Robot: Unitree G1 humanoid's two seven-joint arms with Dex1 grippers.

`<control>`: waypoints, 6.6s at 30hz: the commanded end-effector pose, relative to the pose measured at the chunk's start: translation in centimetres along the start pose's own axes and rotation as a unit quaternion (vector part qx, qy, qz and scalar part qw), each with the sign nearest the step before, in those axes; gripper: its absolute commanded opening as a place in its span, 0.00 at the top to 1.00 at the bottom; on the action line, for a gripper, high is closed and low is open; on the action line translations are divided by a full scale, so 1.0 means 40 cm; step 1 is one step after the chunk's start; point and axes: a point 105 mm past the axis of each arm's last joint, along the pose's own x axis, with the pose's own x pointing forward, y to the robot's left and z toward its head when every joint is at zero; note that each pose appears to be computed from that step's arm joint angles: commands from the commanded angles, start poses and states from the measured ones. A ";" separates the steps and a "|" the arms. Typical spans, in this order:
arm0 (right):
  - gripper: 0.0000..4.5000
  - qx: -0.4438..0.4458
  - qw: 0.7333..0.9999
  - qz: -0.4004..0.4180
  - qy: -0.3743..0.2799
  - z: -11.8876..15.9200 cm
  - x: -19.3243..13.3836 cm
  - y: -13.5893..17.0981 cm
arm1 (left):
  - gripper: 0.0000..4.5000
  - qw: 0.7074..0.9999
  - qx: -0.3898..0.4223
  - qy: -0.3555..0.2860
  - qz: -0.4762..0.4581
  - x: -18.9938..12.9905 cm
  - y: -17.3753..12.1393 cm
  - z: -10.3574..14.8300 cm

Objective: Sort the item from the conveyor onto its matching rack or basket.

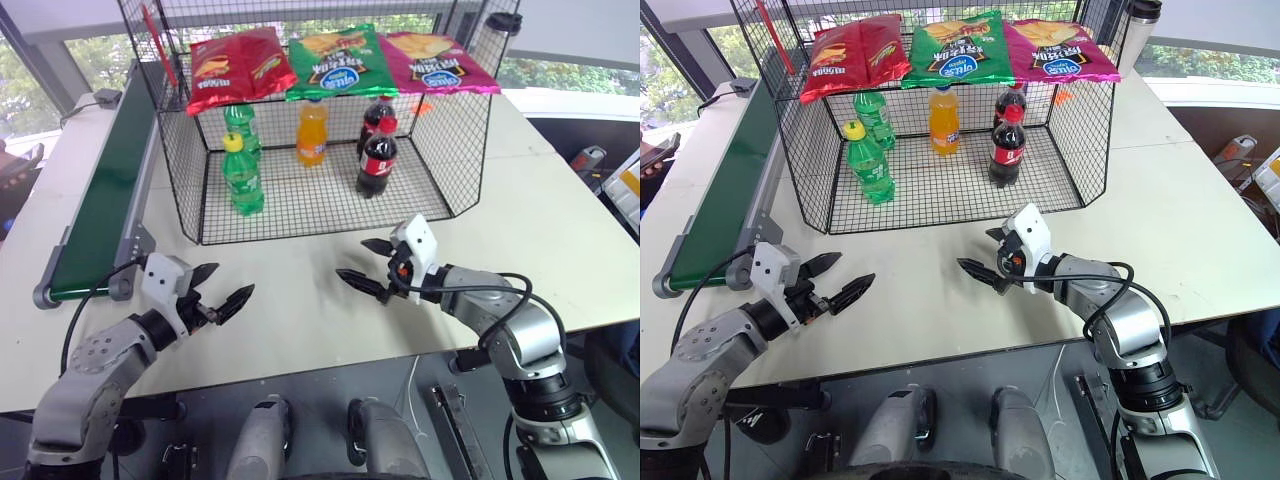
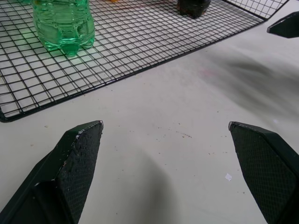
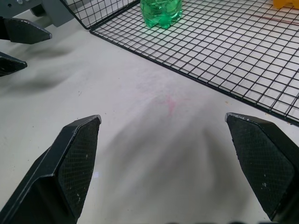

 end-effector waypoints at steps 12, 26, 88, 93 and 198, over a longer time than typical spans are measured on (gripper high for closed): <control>0.02 -0.019 1.000 0.006 -0.018 0.027 -0.007 0.008 | 0.00 1.000 0.015 -0.027 -0.003 0.008 -0.011 0.035; 0.02 -0.018 1.000 0.012 -0.019 0.030 -0.010 0.013 | 0.00 0.999 0.011 -0.028 -0.010 0.012 -0.020 0.035; 0.02 -0.066 0.985 0.155 -0.043 0.100 -0.030 0.117 | 0.00 0.977 -0.005 -0.105 0.186 -0.150 0.146 0.168; 0.02 -0.101 0.979 0.168 -0.062 0.128 -0.021 0.137 | 0.00 0.967 -0.032 -0.097 0.234 -0.214 0.222 0.174; 0.12 -0.090 0.983 0.141 -0.080 0.189 0.019 0.103 | 0.34 0.929 0.131 -0.030 -0.344 0.244 -0.230 0.122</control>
